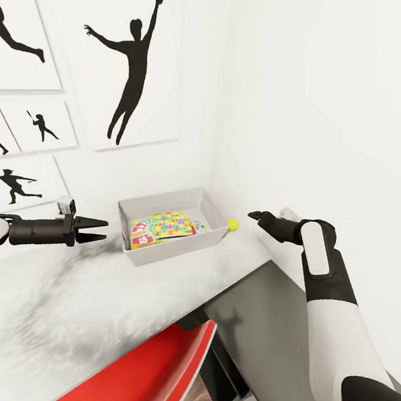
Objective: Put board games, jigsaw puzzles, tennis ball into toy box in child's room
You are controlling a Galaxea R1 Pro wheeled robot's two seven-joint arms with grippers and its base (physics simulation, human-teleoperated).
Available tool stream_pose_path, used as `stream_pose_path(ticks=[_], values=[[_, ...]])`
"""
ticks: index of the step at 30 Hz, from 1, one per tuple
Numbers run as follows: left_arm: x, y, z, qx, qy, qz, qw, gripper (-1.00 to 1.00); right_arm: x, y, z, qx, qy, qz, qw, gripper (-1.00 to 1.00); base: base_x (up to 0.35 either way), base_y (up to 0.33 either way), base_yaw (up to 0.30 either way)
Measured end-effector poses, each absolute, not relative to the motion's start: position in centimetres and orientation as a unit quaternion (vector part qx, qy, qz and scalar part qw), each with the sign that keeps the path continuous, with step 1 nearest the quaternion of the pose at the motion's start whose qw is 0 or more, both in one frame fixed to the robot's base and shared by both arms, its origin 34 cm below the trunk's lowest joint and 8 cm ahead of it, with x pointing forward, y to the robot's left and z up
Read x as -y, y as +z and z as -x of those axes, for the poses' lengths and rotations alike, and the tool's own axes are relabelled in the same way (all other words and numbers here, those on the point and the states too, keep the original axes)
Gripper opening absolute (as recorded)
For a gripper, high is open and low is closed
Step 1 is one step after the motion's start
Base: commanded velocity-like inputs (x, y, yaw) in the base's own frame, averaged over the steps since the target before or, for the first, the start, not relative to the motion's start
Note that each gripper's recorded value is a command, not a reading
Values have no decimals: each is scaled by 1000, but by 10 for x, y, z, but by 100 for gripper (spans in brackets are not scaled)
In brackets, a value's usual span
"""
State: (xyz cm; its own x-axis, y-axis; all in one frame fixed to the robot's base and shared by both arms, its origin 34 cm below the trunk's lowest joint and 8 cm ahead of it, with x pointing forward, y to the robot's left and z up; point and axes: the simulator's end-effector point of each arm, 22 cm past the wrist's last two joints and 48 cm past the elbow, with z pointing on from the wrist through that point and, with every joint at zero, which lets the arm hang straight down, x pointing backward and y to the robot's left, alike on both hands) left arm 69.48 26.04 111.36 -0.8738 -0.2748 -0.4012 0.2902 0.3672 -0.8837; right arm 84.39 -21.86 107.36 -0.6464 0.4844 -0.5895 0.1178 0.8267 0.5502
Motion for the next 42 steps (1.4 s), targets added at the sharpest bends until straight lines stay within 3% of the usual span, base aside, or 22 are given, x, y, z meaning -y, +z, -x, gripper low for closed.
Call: stream_pose_path(ticks=[42], values=[[-260,1113,-694,-787,-563,-5,250,100,218,1075,-844,-875,240,-171,384,100,17,4,0]])
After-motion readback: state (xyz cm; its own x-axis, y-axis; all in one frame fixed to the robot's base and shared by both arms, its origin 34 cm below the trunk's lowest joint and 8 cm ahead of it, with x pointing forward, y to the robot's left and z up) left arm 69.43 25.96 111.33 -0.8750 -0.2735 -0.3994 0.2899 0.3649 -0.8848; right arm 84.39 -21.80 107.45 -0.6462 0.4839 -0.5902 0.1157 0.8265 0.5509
